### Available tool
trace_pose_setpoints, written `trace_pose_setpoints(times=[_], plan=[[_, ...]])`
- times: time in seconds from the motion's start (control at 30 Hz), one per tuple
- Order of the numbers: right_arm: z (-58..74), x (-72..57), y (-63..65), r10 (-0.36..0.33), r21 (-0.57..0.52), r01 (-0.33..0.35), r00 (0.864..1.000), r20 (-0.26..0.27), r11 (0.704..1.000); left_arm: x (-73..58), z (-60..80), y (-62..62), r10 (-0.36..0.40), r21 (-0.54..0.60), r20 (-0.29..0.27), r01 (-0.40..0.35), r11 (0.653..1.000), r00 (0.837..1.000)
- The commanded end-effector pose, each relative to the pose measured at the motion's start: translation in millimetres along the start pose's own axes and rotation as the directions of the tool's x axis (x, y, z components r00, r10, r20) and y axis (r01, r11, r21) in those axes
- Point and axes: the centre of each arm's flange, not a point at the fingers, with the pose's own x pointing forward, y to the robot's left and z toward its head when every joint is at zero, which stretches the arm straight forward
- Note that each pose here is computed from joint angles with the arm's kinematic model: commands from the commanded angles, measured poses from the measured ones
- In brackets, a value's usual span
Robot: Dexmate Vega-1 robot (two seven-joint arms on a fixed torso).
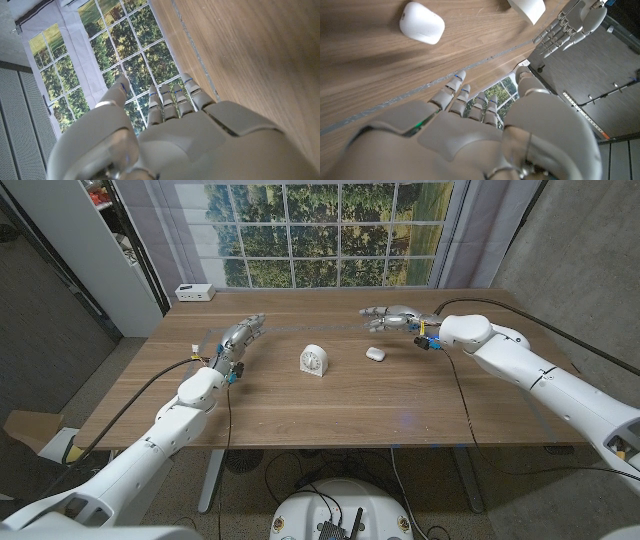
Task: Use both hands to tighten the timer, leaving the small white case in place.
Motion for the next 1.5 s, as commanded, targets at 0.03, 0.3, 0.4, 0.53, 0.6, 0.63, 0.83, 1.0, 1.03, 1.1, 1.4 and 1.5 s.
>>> trace_pose_setpoints(times=[0.03, 0.3, 0.4, 0.53, 0.6, 0.63, 0.83, 1.0, 1.03, 1.1, 1.4, 1.5], plan=[[32.6, 32.5, 9.7, 0.229, -0.177, -0.229, 0.973, -0.024, 0.957, -15.4, -0.9, 13.0, 0.014, 0.029, -0.002, -0.014, 0.999, 1.0], [34.1, 53.1, 19.1, 0.397, -0.185, -0.386, 0.917, 0.026, 0.904, -27.5, -3.9, 16.1, 0.02, 0.026, -0.006, -0.02, 0.999, 1.0], [38.3, 60.0, 23.7, 0.437, -0.215, -0.422, 0.899, 0.025, 0.881, -32.6, -2.9, 18.3, 0.021, 0.032, -0.008, -0.021, 0.999, 1.0], [48.0, 68.8, 29.0, 0.478, -0.29, -0.458, 0.878, -0.001, 0.84, -38.4, -2.4, 20.8, 0.028, 0.042, -0.015, -0.027, 0.999, 0.999], [54.9, 73.3, 31.3, 0.494, -0.338, -0.471, 0.869, -0.018, 0.815, -40.8, -2.5, 20.9, 0.036, 0.042, -0.018, -0.035, 0.999, 0.999], [59.0, 75.6, 32.3, 0.501, -0.368, -0.475, 0.865, -0.029, 0.799, -41.7, -2.5, 20.6, 0.034, 0.039, -0.011, -0.033, 0.999, 0.999], [83.8, 89.8, 36.1, 0.515, -0.521, -0.481, 0.853, -0.09, 0.705, -42.0, -1.4, 16.0, 0.056, 0.037, 0.001, -0.056, 0.998, 0.998], [100.7, 95.5, 43.6, 0.5, -0.608, -0.462, 0.858, -0.119, 0.646, -36.6, 1.1, 11.3, 0.036, 0.069, -0.014, -0.035, 0.997, 0.999], [103.0, 96.5, 45.6, 0.493, -0.625, -0.453, 0.861, -0.123, 0.636, -35.7, 1.2, 10.6, 0.035, 0.077, -0.018, -0.034, 0.996, 0.999], [107.9, 99.0, 49.1, 0.48, -0.66, -0.442, 0.866, -0.137, 0.608, -34.6, 0.7, 9.6, 0.037, 0.071, -0.015, -0.036, 0.997, 0.999], [125.4, 112.3, 62.5, 0.473, -0.755, -0.414, 0.867, -0.156, 0.509, -29.1, -1.8, 5.5, 0.039, 0.065, -0.007, -0.038, 0.997, 0.999], [127.2, 117.1, 66.6, 0.488, -0.764, -0.427, 0.856, -0.17, 0.484, -28.2, -2.4, 4.3, 0.041, 0.065, -0.009, -0.041, 0.997, 0.999]])
